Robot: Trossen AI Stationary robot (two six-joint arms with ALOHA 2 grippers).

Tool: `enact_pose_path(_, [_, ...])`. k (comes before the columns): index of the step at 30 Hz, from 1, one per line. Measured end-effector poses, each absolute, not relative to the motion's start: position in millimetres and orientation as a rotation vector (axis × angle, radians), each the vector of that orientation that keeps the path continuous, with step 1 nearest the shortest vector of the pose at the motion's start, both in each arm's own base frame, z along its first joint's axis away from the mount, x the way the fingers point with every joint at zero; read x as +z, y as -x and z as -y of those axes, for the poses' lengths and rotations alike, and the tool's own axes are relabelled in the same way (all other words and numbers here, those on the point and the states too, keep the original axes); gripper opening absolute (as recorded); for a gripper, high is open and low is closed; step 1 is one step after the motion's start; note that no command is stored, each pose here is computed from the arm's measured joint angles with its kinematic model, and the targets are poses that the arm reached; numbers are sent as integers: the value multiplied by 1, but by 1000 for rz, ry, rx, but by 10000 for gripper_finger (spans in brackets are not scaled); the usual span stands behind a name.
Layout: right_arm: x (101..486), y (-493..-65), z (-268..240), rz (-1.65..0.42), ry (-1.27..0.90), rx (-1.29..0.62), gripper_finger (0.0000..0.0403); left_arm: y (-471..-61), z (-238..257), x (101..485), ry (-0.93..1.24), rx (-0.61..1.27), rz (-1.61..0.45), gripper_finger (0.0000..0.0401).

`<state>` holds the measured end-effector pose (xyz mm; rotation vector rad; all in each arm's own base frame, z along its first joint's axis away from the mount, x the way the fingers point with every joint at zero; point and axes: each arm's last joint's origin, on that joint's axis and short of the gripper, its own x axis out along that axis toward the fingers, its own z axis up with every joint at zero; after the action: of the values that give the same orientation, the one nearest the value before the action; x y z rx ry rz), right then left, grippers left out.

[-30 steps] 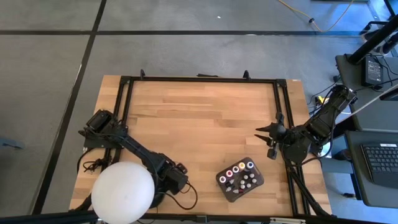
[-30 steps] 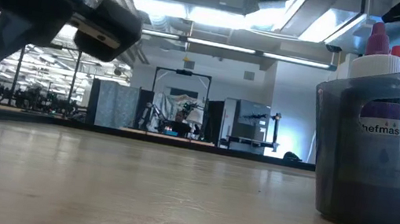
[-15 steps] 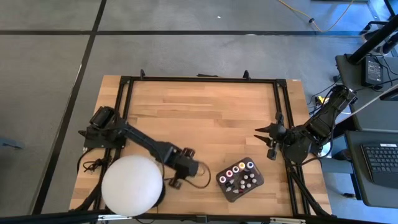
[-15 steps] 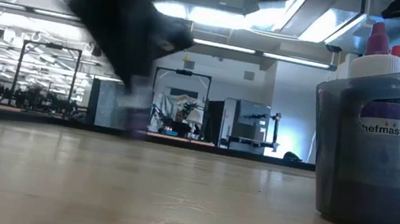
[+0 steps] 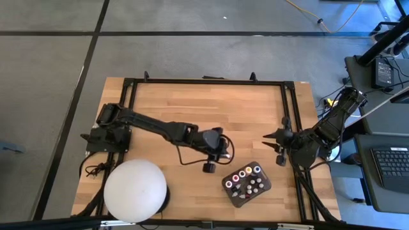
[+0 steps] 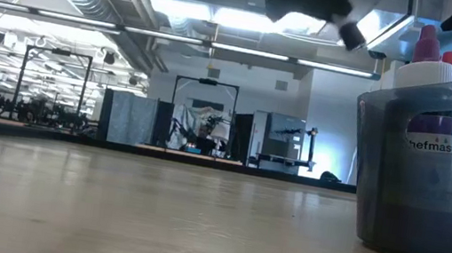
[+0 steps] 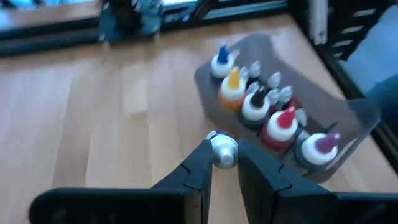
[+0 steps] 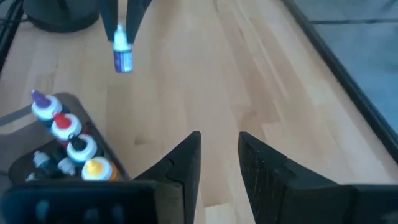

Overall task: Pick & Place food coloring
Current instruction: Put the small purple food coloring bottle into the bin

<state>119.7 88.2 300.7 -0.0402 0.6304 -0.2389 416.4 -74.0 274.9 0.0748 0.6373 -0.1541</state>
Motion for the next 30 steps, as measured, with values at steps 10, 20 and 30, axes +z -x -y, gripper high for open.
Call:
enact_pose_path(10, [300,-123,-88,-626,127,-254,110,-430,44,257,-158,-107,-647,57])
enact_pose_path(20, [294,-134,-86,-669,123,-297,110,-478,-39,222,-35,-21,-746,57])
enact_pose_path(30, [289,-142,-85,-746,88,-278,110,-505,-73,165,37,5,-995,57])
